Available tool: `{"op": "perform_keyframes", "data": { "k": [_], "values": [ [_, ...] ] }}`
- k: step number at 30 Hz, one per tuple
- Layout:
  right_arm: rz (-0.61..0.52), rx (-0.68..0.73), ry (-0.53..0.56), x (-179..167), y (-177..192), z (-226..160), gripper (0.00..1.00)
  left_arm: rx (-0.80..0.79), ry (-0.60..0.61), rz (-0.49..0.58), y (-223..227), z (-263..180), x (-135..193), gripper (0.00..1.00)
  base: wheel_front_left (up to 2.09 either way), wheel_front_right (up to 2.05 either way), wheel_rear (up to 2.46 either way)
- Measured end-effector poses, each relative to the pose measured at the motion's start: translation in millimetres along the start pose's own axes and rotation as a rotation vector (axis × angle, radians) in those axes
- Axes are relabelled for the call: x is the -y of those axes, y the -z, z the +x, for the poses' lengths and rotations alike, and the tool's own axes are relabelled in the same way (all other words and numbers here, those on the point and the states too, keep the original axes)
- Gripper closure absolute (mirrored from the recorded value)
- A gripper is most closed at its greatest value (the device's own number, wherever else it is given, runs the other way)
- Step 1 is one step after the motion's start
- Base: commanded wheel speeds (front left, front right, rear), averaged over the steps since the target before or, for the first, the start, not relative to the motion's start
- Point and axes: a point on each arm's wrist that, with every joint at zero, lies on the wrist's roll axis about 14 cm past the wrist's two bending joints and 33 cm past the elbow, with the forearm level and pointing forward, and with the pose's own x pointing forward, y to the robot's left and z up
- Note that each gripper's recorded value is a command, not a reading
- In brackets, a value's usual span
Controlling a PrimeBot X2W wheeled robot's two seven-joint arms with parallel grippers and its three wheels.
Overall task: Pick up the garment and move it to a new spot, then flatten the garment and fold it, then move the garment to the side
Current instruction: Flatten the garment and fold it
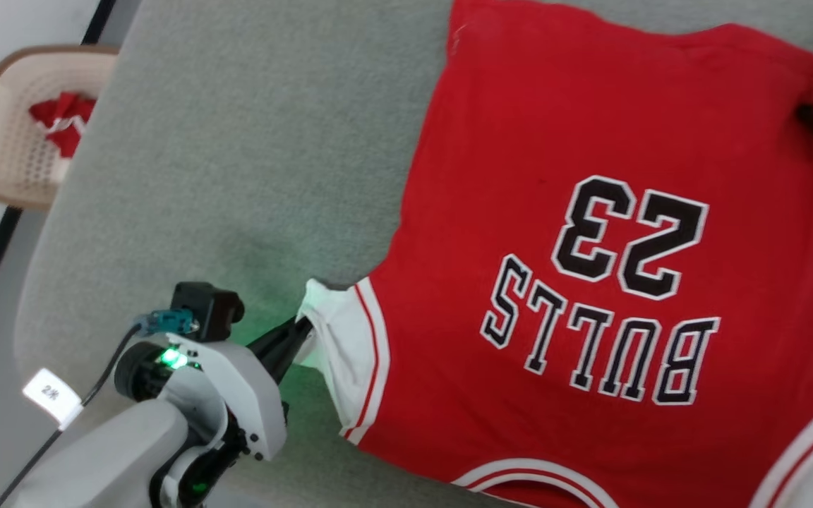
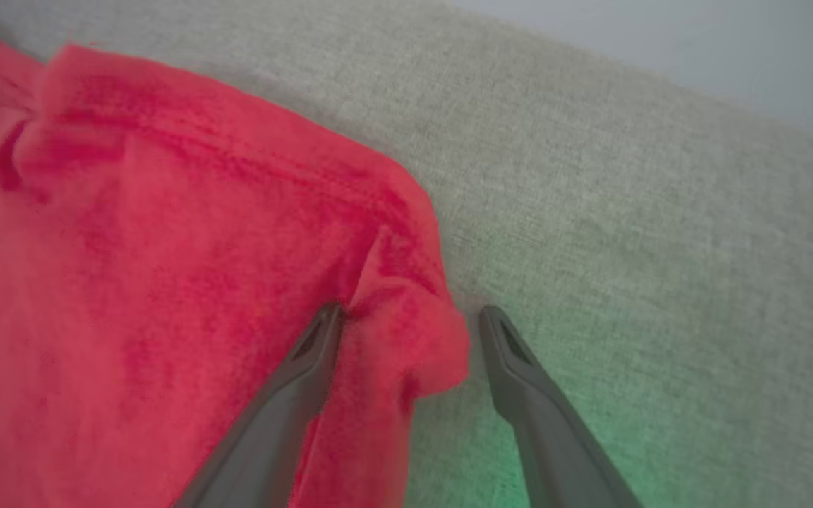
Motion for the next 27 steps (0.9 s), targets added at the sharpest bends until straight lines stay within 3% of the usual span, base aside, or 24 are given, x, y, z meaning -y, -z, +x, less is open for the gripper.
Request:
{"op": "perform_keyframes", "data": {
  "k": [2,3,4,5,14,27],
  "values": [
    [0.014,-0.035,-0.008,-1.5,1.8,8.5,0.00,-0.008,-0.011,-0.007,3.8,0.7,-4.6,1.00,0.00,0.00,0.00],
    [0.011,-0.058,-0.007,-1.5,3.5,12.1,0.17,-0.011,-0.018,-0.011,5.9,1.0,-7.0,1.00,0.00,0.00,0.00],
    [0.008,-0.077,-0.005,-1.4,4.7,15.2,0.86,-0.016,-0.024,-0.014,8.0,1.2,-8.9,1.00,0.00,0.00,0.00],
    [-0.001,-0.095,-0.006,-2.8,5.9,18.1,1.00,-0.018,-0.025,-0.017,9.4,1.4,-10.4,1.00,0.00,0.00,0.00],
    [-0.034,-0.098,0.006,-0.3,1.9,16.6,1.00,-0.009,-0.038,-0.014,9.8,5.2,-19.3,1.00,0.00,0.00,0.00],
    [-0.096,-0.088,-0.004,22.1,40.1,-45.9,1.00,0.044,-0.008,0.034,-16.0,8.9,-14.6,1.00,0.00,0.00,0.00]
  ]
}}
